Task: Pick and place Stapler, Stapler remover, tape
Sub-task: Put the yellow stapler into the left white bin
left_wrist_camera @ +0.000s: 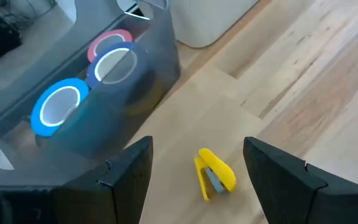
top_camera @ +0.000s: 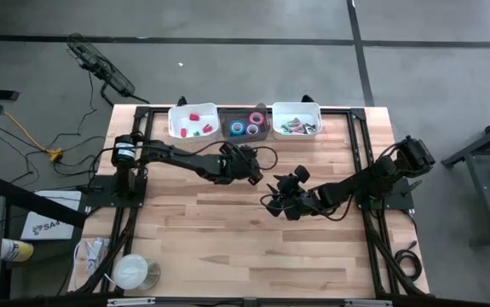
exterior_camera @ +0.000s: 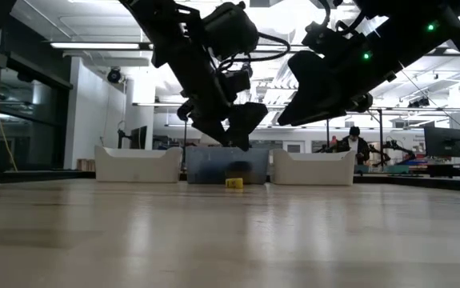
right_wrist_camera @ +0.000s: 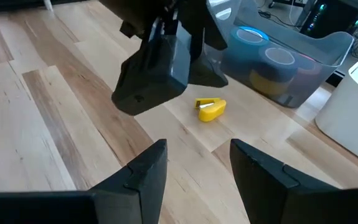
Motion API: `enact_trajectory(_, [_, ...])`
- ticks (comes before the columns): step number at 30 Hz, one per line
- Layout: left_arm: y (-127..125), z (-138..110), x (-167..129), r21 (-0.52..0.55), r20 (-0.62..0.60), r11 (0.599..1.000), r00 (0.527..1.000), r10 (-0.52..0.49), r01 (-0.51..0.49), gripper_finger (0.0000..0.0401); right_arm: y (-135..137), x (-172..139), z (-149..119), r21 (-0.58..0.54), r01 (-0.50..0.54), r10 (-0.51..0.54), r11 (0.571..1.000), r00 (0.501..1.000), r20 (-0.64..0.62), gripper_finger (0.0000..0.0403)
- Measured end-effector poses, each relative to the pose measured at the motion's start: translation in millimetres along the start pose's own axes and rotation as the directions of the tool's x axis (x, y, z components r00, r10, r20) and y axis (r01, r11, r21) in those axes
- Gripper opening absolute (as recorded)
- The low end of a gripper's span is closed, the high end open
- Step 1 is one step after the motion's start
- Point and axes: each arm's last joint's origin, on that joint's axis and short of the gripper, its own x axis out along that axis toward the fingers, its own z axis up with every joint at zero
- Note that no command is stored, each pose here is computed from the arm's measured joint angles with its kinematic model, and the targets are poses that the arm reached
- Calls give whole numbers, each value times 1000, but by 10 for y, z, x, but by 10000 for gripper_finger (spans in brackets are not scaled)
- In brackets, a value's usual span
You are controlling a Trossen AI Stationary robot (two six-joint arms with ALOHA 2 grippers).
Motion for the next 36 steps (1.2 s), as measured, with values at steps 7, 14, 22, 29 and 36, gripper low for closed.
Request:
enact_trajectory(7, [-97,-151,151,-28,-25,1000,1000,2,-3,244,0,-18,14,5,-12,12,1000,1000,-1,167])
enact_trajectory(14, [-173,-241,275,-74,-13,997,1000,-6,5,244,-19,-149,121,31,-69,69,997,998,5,167])
enact_trajectory(22, [-181,-274,295,-179,-22,984,1000,4,-8,244,14,-355,193,44,-141,140,989,990,31,167])
enact_trajectory(29, [-184,-285,299,-241,-33,971,999,-5,-3,244,20,-481,228,46,-158,155,986,986,57,167])
enact_trajectory(36, [-225,-408,390,-281,-72,960,997,-10,-11,244,24,-502,223,39,-146,143,988,987,66,167])
